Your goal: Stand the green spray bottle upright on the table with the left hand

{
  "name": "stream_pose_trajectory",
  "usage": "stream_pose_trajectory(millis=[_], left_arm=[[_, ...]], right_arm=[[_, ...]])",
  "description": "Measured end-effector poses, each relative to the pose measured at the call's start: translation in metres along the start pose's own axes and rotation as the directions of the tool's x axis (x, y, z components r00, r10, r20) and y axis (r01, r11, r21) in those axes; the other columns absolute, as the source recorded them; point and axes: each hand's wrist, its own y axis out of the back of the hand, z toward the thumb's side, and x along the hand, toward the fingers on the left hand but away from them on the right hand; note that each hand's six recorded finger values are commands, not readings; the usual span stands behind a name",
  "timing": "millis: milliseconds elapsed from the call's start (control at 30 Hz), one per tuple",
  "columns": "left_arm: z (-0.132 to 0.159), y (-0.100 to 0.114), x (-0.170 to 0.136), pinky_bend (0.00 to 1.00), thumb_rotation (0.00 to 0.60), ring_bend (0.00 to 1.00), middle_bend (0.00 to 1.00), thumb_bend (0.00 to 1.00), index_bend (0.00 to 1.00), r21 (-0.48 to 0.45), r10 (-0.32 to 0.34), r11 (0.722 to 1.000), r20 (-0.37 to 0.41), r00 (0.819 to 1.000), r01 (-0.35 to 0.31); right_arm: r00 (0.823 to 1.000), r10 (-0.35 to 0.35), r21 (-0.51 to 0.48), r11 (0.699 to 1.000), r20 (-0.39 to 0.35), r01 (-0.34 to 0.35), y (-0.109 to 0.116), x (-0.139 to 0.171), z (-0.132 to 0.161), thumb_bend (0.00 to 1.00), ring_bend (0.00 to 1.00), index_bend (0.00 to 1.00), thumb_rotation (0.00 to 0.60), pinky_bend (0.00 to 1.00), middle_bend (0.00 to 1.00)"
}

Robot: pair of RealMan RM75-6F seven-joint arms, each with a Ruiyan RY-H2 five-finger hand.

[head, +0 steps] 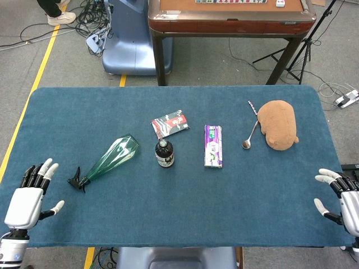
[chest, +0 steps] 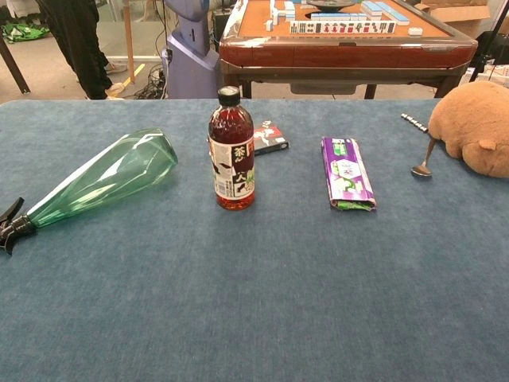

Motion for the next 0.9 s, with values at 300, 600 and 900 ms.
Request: stream_pose_trajectory(millis=[300,600,900], left_arm=[[0.008,-0.003,0.018,0.0,0.6,0.0,0.0,0.22,0.01,-0.025,-0.051,0.998,0.078,0.996,0.053],[0.039,-0.004,0.051,0.0,0.6,0.0,0.0,0.22,0.07,-0.018,-0.11,0.993,0.252,0.961,0.119],[0.08,-0.012,0.086,0.0,0.216,0.0,0.0,0.21,0.12,-0.007,-0.191,0.977,0.424,0.885,0.214]], right_arm=[[1.0,-0.015,0.016,1.0,-0.01,0.015,0.007,-0.002,0.005,0.27,0.18,0.32,0.6,0.29,0.25],[1.0,-0.019,0.023,1.0,-0.018,0.019,0.009,-0.001,0.01,0.27,0.18,0.32,0.6,0.29,0.25],[1.0,-0.027,0.032,0.999,-0.009,0.028,0.013,0.003,0.009,0.27,0.18,0.32,0.6,0.29,0.25]])
